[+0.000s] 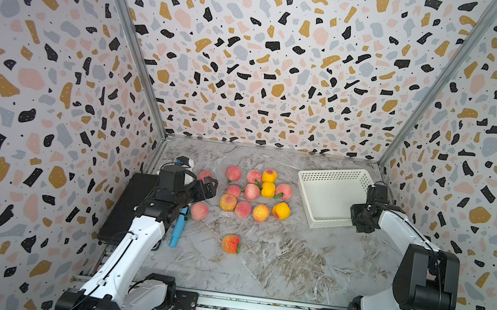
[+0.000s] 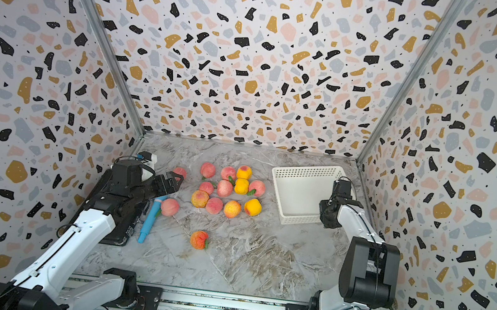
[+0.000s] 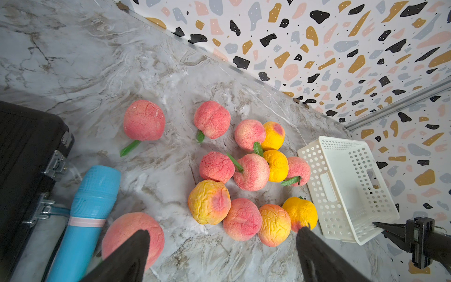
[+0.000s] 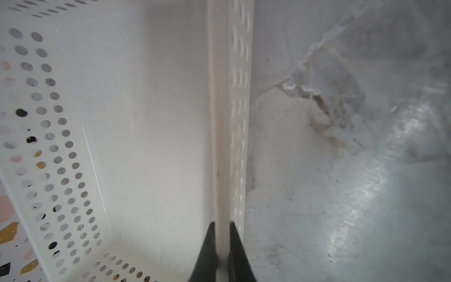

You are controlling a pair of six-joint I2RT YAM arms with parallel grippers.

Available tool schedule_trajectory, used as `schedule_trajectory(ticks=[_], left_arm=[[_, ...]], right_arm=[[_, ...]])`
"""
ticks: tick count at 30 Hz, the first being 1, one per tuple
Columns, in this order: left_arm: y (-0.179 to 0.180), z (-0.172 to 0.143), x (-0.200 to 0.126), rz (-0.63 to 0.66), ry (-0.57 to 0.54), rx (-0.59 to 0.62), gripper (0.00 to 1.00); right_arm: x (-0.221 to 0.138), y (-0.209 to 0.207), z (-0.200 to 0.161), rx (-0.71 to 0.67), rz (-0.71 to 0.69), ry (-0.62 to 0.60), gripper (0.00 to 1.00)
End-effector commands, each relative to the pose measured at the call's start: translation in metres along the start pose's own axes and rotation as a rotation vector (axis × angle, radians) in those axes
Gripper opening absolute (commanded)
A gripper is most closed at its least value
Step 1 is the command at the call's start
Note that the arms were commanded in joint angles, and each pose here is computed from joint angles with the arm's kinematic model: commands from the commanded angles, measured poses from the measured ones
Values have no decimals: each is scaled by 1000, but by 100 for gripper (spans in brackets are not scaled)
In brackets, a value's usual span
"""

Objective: Put the peaches into the basket
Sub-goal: Adjust the basket at the center of the board.

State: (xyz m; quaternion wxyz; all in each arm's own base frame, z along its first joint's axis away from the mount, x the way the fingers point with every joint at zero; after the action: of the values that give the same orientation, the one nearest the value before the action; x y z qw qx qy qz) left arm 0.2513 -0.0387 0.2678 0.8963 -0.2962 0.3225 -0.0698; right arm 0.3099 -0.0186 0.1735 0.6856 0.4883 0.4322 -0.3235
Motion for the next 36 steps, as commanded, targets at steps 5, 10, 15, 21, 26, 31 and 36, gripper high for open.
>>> schedule_trajectory(ticks=[5, 10, 15, 21, 26, 31, 36], left_arm=[[1, -6, 1, -13, -4, -7, 95], [-2, -6, 2, -22, 3, -4, 95], [-1, -8, 4, -23, 10, -2, 95], [1, -11, 5, -18, 14, -6, 95], [1, -11, 7, -21, 16, -8, 95], [1, -12, 8, -32, 24, -11, 95], [0, -12, 6, -35, 25, -5, 96]], right_arm=[[-30, -6, -16, 86, 8, -13, 0], [-27, -14, -33, 105, -5, -22, 0], [-23, -24, -50, 98, -27, -37, 0], [-24, -33, -65, 133, -69, -37, 0], [-28, -25, -78, 152, -52, -24, 0], [-28, -29, -91, 182, -47, -21, 43], [-58, -36, -82, 33, -57, -96, 99]])
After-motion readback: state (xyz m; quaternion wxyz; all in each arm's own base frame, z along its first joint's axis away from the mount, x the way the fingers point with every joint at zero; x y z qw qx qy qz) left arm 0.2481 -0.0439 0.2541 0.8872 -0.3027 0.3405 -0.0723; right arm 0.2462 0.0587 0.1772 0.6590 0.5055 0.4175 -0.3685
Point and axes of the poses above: each gripper's point midway between its finger pads, its own x axis out along the fingers, its own y axis along the line the jaws close on, z = x × y, the point moved 10 cm from there along -x, back along the fingers, and after that the axes turned 7 degrees about -x, right-handed, at the moved point
